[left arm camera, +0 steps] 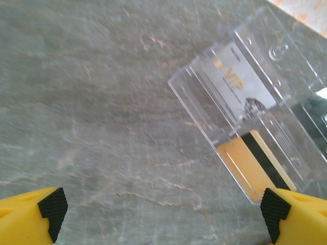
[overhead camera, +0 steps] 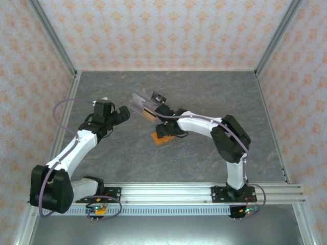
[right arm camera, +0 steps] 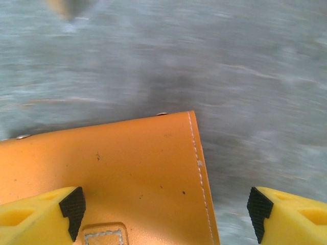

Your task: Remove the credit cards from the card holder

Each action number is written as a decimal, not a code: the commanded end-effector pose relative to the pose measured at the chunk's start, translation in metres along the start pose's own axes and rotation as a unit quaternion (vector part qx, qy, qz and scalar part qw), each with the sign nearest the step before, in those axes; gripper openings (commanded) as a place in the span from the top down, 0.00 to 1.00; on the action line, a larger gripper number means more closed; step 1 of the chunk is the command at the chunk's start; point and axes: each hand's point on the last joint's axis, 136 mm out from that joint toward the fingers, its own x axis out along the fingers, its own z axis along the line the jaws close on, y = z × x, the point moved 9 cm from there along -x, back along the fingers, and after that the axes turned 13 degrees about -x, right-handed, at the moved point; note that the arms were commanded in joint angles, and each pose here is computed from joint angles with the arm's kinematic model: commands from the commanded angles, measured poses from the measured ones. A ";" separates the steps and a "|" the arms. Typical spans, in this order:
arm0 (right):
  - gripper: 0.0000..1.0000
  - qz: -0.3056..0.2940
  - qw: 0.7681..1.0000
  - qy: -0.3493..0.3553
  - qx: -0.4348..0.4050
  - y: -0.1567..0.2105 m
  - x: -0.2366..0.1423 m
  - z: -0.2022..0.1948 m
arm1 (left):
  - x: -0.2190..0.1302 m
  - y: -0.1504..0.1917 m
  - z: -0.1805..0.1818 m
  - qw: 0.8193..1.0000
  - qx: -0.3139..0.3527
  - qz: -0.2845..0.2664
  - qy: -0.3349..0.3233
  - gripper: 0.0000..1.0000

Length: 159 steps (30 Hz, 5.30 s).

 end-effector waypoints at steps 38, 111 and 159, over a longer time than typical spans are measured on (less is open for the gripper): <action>0.79 0.047 0.986 -0.071 0.144 0.017 0.006 -0.092 | 0.077 0.155 -0.102 0.945 -0.095 0.304 0.073 0.41; 0.27 -0.388 0.829 -0.122 -0.384 -0.006 -0.081 -0.016 | 0.015 0.035 -0.118 0.917 -0.280 0.283 0.023 0.85; 0.86 -0.289 0.924 -0.142 -0.205 0.009 -0.101 -0.028 | -0.023 -0.007 -0.107 0.980 -0.131 0.132 0.074 0.00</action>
